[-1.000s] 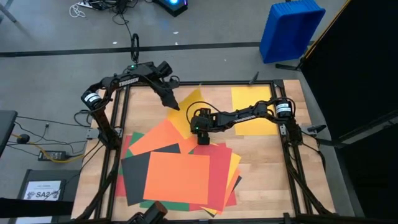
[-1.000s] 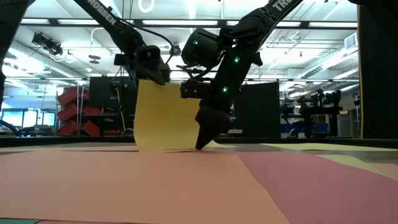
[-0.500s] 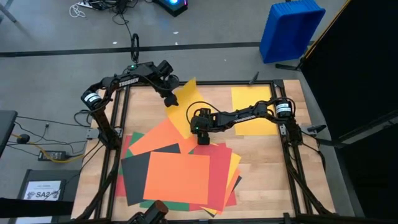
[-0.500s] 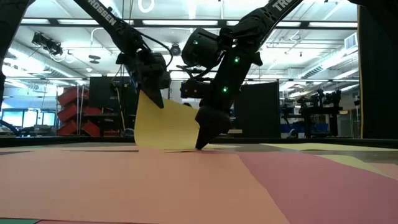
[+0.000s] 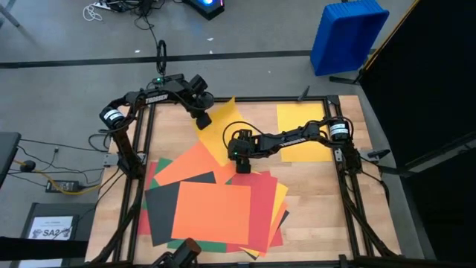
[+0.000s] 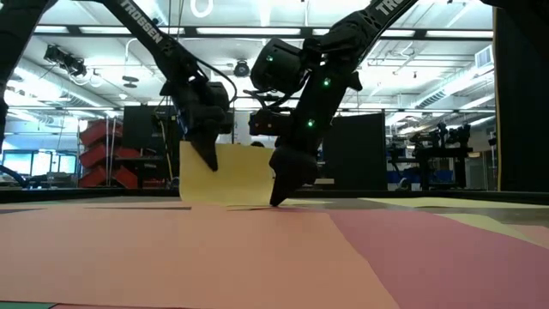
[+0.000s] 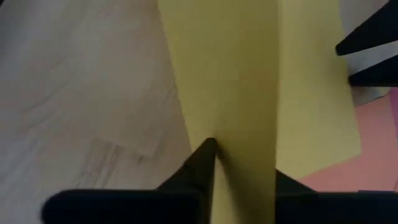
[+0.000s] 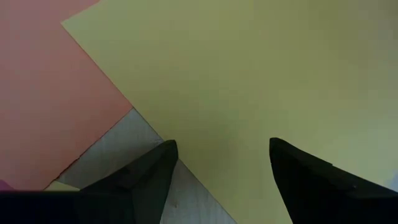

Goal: Organize paper
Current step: Stack the yellow colored paper on top of the yellow colored paper

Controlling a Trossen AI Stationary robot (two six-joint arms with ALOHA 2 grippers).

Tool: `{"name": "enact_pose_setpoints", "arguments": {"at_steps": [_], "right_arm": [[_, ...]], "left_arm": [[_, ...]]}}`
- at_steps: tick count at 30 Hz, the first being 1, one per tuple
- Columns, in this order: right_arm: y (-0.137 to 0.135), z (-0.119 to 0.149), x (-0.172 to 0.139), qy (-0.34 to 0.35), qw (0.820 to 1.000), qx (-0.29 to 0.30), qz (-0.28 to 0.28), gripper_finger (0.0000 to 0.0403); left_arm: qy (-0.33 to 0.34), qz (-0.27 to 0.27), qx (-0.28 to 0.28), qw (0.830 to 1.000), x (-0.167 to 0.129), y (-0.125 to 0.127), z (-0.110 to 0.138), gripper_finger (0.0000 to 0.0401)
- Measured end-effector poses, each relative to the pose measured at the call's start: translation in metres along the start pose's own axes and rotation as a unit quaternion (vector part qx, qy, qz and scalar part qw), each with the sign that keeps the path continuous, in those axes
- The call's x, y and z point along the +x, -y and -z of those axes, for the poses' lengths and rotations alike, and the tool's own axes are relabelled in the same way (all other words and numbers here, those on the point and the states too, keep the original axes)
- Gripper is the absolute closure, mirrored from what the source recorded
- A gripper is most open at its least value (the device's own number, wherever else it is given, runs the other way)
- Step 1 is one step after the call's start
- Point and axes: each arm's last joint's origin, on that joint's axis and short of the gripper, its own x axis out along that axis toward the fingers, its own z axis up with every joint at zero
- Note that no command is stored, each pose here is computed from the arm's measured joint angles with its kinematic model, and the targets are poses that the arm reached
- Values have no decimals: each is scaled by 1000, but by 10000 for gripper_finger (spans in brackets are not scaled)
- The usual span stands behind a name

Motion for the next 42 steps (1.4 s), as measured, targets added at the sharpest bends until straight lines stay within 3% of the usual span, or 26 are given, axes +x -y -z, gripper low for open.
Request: {"name": "enact_pose_setpoints", "arguments": {"at_steps": [4, 10, 14, 18, 23, 31, 38, 42], "right_arm": [[5, -2, -12, 5, 1000, -6, 13, 167], [19, -14, -46, 51, 997, 33, 39, 180], [37, -19, -64, 85, 990, 103, 39, 186], [69, -16, -63, 108, 976, 188, -8, 189], [103, 3, -45, 144, 955, 250, -71, 193], [129, 45, -22, 187, 925, 311, -110, 199], [147, 68, -39, 249, 904, 337, -85, 197], [160, 81, -38, 279, 882, 369, -88, 200]], "left_arm": [[-3, -12, 2, 1000, -1, -2, 1, 398], [-20, -34, 11, 999, -1, -3, 3, 401], [-30, -31, 15, 999, -1, -3, 5, 401], [-39, -27, 27, 998, -1, 0, 6, 401], [-40, -25, 46, 998, -6, 6, 7, 401], [-8, -32, 82, 996, -28, 24, 4, 401], [9, -38, 105, 994, -40, 40, 3, 401], [5, -41, 115, 993, -37, 46, 2, 401]]}}
